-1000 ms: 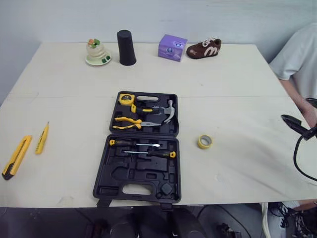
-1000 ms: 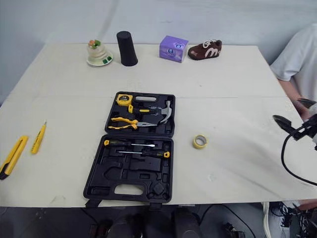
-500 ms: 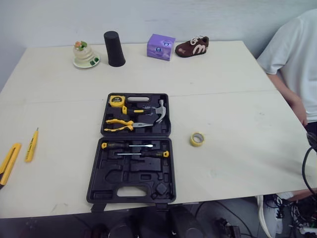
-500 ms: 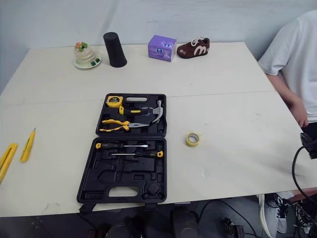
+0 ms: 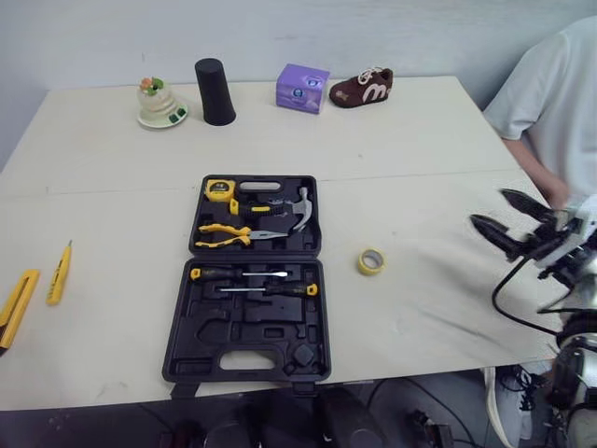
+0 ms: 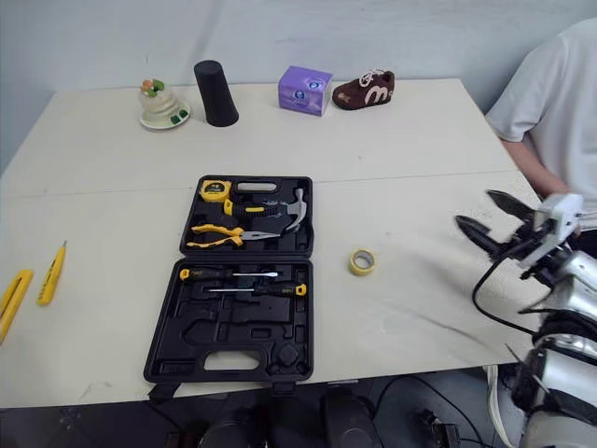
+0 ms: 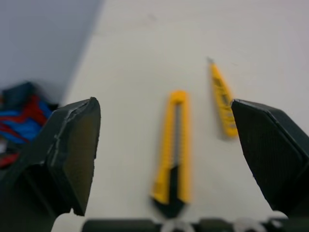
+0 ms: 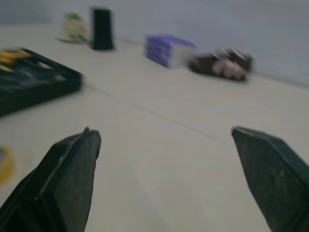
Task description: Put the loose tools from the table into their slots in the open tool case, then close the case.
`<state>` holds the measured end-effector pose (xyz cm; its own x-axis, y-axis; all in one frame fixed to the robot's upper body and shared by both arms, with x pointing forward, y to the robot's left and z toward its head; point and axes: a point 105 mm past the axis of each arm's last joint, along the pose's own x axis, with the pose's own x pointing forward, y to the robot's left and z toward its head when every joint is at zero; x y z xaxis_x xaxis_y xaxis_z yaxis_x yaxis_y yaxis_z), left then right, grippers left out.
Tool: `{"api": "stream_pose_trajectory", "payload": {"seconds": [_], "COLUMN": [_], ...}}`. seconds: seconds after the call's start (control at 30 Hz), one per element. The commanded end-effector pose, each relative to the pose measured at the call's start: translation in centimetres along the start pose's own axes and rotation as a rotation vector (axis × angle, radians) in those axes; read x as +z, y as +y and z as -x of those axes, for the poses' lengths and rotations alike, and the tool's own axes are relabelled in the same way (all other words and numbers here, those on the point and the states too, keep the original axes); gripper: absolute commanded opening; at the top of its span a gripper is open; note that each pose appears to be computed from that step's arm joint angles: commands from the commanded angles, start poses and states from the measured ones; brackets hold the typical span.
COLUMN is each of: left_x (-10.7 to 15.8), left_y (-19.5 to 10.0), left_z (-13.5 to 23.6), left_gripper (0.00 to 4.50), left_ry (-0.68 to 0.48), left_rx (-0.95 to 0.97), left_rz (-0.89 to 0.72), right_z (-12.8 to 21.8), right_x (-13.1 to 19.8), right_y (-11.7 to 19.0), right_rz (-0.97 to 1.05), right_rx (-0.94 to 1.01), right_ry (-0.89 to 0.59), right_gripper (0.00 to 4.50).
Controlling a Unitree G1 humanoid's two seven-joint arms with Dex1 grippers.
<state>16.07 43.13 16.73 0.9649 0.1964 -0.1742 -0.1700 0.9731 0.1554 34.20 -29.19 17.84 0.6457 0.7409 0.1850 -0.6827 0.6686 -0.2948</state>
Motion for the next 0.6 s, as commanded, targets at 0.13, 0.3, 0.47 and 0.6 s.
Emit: {"api": "stream_pose_trajectory", "payload": {"seconds": [0.13, 0.3, 0.47, 0.6], "left_x": [-0.5, -0.4, -1.1, -0.9], "left_y": [-2.5, -3.6, -5.2, -4.7], "left_z": [-1.8, -3.7, -6.3, -8.0], "left_gripper": [4.5, 4.5, 4.5, 4.5], "left_ry": [0.182, 0.236, 0.304, 0.316], "left_rx": [0.057, 0.066, -0.027, 0.013], "left_rz": [0.097, 0.126, 0.163, 0.123], "right_z": [-6.5, -9.2, -10.8, -11.4], "right_x": [4.5, 5.8, 6.7, 7.4], "right_y": [6.4, 10.9, 13.6, 14.7], "right_rz": [0.143, 0.129, 0.095, 0.112], "right_rx": [0.371, 0.494, 0.565, 0.6], "right_ry": [-0.178, -0.233, -0.27, -0.294], "right_gripper": [4.48, 4.48, 4.48, 4.48]}}
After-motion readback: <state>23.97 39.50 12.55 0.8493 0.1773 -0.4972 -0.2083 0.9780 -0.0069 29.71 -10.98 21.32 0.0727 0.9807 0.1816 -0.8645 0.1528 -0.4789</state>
